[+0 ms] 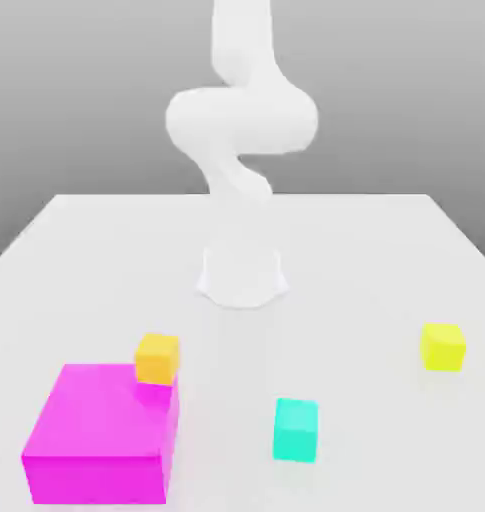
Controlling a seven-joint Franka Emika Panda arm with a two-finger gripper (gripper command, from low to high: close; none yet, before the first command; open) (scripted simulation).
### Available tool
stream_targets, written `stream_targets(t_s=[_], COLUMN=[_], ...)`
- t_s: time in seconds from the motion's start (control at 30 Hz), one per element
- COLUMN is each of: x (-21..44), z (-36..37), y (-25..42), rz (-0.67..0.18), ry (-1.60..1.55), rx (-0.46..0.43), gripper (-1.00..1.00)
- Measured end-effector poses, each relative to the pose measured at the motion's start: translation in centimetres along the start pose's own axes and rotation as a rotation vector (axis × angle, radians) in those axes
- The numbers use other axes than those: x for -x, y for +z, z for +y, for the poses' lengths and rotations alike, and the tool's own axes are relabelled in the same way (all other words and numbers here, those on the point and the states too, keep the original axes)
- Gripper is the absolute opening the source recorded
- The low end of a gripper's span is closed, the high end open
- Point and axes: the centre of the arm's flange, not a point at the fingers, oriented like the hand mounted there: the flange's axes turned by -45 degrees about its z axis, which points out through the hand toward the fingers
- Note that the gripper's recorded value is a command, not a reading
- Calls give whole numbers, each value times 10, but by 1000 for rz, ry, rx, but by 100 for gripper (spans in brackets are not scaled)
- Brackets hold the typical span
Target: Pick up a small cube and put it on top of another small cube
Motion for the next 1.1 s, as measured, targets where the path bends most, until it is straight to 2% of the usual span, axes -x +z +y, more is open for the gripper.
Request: stream_targets(t_s=[0.27, 0.57, 0.83, 1.1], x=[27, 91, 175, 272], z=[-59, -145, -220, -274], y=[99, 186, 238, 266], rz=[-145, -304, -434, -544], ry=[-179, -401, -621, -861], rx=[-199, -365, -464, -516], gripper=[0, 0, 0, 0])
